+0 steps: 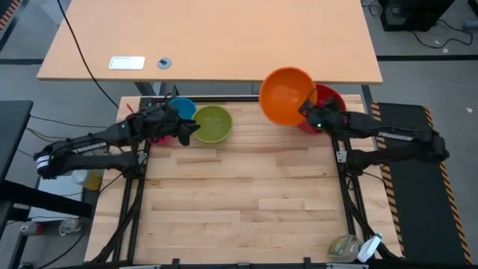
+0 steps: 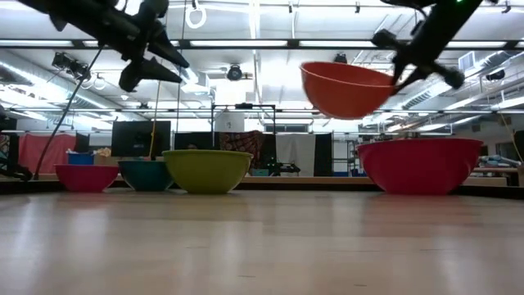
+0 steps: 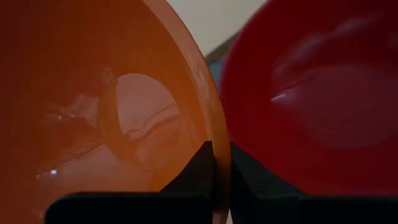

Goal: Nest bowls inside each other
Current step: Stack the orange bowl on top of the red bowl

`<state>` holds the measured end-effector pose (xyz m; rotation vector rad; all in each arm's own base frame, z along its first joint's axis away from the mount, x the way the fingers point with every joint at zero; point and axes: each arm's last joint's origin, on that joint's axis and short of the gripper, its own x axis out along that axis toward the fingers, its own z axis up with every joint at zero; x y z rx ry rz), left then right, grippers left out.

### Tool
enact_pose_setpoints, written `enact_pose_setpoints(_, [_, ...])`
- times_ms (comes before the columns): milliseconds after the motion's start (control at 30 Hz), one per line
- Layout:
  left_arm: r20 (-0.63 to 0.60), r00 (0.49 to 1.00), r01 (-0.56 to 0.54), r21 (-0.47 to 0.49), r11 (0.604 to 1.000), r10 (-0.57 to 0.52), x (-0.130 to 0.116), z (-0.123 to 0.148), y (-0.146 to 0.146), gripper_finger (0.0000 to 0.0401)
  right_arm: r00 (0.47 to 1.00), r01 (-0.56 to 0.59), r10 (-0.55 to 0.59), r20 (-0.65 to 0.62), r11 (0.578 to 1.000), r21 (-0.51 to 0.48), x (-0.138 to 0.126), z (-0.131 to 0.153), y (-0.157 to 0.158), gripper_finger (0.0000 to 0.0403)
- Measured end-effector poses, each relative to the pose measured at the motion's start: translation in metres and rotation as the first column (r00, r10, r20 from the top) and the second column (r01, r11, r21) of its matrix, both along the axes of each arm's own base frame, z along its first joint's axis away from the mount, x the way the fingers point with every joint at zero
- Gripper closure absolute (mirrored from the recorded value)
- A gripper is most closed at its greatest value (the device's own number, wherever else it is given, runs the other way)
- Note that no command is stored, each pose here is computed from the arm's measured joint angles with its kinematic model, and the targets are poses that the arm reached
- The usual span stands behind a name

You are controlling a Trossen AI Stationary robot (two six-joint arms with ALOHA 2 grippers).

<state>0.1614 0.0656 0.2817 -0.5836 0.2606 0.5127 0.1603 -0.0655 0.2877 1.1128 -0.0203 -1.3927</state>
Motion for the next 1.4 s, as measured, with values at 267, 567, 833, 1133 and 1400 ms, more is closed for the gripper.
enact_pose_setpoints(267, [-0.143,0.989,0.037,0.015,0.999,-0.035,0.028,0.016,0.01,0.0218,0.958,0.141,-0.106,-0.265,0.983,0.116,-0.05,0.007,-0.005,0.0374])
enact_pose_setpoints(567, [-0.168,0.982,0.089,0.035,0.995,-0.082,0.046,0.03,0.009,0.0218,0.901,0.228,-0.115,-0.419,0.945,0.232,-0.078,-0.013,-0.021,0.0374])
enact_pose_setpoints(833, [-0.17,0.981,0.104,0.027,0.994,-0.098,0.048,0.029,0.005,0.0218,0.903,0.216,-0.077,-0.423,0.932,0.29,-0.086,-0.03,-0.046,0.0374])
enact_pose_setpoints(1133, [-0.16,0.983,0.091,0.007,0.996,-0.089,0.048,0.029,0.005,0.0218,0.903,0.21,-0.035,-0.427,0.906,0.368,-0.097,-0.049,-0.067,0.0373])
enact_pose_setpoints(1400, [-0.159,0.983,0.09,0.005,0.996,-0.088,0.048,0.029,0.005,0.0216,0.895,0.126,0.076,-0.439,0.901,0.414,-0.099,-0.054,-0.078,0.0338])
